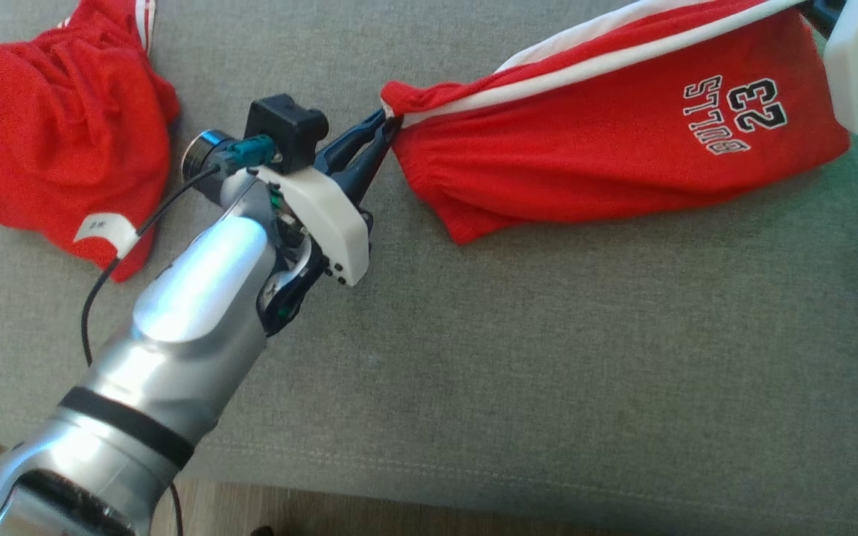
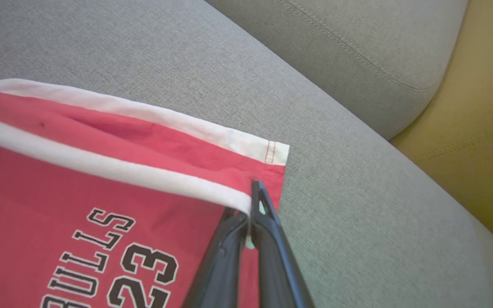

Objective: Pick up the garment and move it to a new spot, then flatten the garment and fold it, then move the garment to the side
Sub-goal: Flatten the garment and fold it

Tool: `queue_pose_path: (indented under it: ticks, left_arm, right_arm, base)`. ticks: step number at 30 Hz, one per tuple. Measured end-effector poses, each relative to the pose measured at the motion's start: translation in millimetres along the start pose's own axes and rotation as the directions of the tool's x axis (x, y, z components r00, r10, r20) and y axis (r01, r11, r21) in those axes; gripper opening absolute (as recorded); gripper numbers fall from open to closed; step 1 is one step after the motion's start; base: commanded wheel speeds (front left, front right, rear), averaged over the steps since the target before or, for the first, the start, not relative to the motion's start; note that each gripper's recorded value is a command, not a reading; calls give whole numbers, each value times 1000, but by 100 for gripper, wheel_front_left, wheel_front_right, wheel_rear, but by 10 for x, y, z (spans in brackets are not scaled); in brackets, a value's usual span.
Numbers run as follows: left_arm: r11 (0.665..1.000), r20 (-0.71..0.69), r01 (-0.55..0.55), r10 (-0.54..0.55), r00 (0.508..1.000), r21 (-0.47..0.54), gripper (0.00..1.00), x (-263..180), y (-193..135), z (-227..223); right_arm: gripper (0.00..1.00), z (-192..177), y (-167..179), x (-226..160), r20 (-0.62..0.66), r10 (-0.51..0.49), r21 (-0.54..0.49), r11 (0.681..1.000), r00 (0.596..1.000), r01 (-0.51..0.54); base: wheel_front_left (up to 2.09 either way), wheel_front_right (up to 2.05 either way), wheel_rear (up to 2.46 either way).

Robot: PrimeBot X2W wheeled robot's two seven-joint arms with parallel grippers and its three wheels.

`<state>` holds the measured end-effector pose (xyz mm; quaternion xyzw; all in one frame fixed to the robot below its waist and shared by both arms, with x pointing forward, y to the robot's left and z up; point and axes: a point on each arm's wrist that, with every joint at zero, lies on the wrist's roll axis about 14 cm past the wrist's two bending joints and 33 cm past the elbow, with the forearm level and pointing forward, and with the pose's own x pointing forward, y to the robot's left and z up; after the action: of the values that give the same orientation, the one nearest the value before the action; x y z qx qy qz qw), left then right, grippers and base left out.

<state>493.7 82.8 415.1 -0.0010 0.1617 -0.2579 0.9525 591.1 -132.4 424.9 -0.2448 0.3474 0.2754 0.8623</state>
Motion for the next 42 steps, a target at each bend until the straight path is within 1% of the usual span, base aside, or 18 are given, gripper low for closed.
queue_pose_path:
  ticks: [6, 7, 8, 9, 12, 15, 20, 24, 26, 29, 33, 37, 42]
  left_arm:
    - [1000, -16, -17, 17, 1000, -10, 0, 108, 84, -91]
    - [1000, -15, -17, 17, 1000, -10, 14, 127, 86, -93]
    - [1000, -11, -18, 18, 1000, -15, 46, 142, 90, -93]
    - [1000, -11, -24, 23, 1000, -20, 100, 153, 107, -96]
    - [999, -10, -38, 38, 999, -18, 100, 152, 151, -92]
    - [998, -10, -51, 51, 999, -22, 100, 131, 173, -91]
    - [998, 21, -59, 60, 998, -32, 100, 104, 155, 27]
    - [996, 61, -79, 82, 995, -49, 100, 39, 173, 185]
    - [994, 84, -90, 95, 992, -61, 100, -13, 180, 259]
    - [991, 113, -106, 115, 987, -82, 100, -115, 165, 329]
    - [987, 140, -124, 139, 980, -106, 100, -250, 132, 374]
    - [981, 186, -142, 165, 969, -133, 100, -363, 113, 496]
    - [973, 292, -163, 206, 934, -164, 100, -520, 79, 821]
  right_arm:
    - [0, -31, 10, 185, -5, 4, 0, 1000, 1000, -4]
    - [0, -24, -12, 205, 3, -1, 6, 1000, 1000, 1]
    - [34, 3, -37, 222, 21, -8, 12, 1000, 1000, 7]
    - [100, 29, -72, 233, 34, -17, 30, 999, 999, 16]
    - [100, 68, -111, 237, 63, -39, 39, 999, 997, 36]
    - [100, 151, -166, 207, 120, -67, 60, 996, 991, 60]
    - [100, 256, -199, 106, 175, -96, 80, 993, 980, 83]
    - [100, 429, -320, -105, 272, -152, 124, 985, 950, 122]
    - [100, 461, -319, -208, 311, -168, 141, 982, 935, 129]
    - [100, 436, -241, -338, 342, -176, 167, 978, 923, 124]
    - [100, 379, -163, -534, 360, -187, 177, 976, 914, 130]
    - [100, 427, -230, -811, 413, -229, 190, 968, 882, 162]
    - [100, 481, -280, -1138, 501, -280, 227, 956, 819, 188]
  base:
    - [0, 0, 0]
    - [0, 0, 0]
    - [0, 0, 0]
    - [0, 0, 0]
    - [0, 0, 0]
    - [0, 0, 0]
    - [0, 0, 0]
    - [0, 0, 0]
    - [0, 0, 0]
    - [0, 0, 0]
    - [0, 0, 0]
    - [0, 0, 0]
    - [0, 0, 0]
